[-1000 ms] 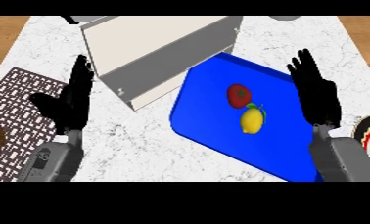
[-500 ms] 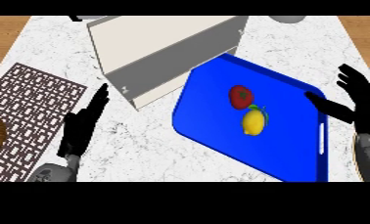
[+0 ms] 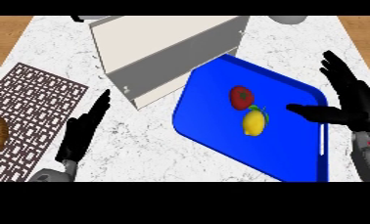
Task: Pick the tomato from the tray and place it in the tiered shelf
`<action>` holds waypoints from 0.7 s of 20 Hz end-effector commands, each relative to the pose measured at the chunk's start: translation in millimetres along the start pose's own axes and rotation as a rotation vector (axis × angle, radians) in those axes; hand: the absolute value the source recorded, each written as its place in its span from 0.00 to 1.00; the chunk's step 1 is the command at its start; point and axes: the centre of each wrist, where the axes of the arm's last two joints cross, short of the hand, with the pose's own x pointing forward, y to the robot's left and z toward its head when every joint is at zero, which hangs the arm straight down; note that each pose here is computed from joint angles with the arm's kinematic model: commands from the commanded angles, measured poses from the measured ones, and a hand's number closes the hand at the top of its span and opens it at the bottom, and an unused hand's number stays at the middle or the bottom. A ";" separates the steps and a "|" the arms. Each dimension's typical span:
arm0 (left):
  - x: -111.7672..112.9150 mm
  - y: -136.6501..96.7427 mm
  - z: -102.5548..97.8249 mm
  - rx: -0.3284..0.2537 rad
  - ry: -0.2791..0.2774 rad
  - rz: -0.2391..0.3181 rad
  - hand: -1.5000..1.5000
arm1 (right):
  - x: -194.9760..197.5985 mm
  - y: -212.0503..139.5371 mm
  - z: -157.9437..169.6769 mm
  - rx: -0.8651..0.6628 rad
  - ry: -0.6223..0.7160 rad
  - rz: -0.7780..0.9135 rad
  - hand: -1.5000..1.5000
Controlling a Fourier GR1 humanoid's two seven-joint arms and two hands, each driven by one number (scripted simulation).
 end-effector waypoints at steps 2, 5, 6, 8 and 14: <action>-14.8 -8.7 11.2 0.007 -0.001 0.008 0.50 | 47.9 11.4 2.2 0.207 0.093 0.141 0.00; 5.7 -3.2 -4.6 -0.009 -0.001 -0.006 0.50 | 76.2 22.7 -0.2 0.208 0.166 0.399 0.00; -0.8 3.4 -3.4 -0.012 0.014 -0.011 0.50 | 70.2 22.7 1.9 0.205 0.179 0.523 0.00; -2.4 -14.4 1.1 -0.023 0.005 0.004 0.50 | 82.1 21.3 -4.5 0.136 0.230 0.692 0.00; 0.6 -7.7 0.7 -0.040 -0.019 -0.003 0.50 | 122.2 73.4 -11.3 0.080 0.343 0.944 0.00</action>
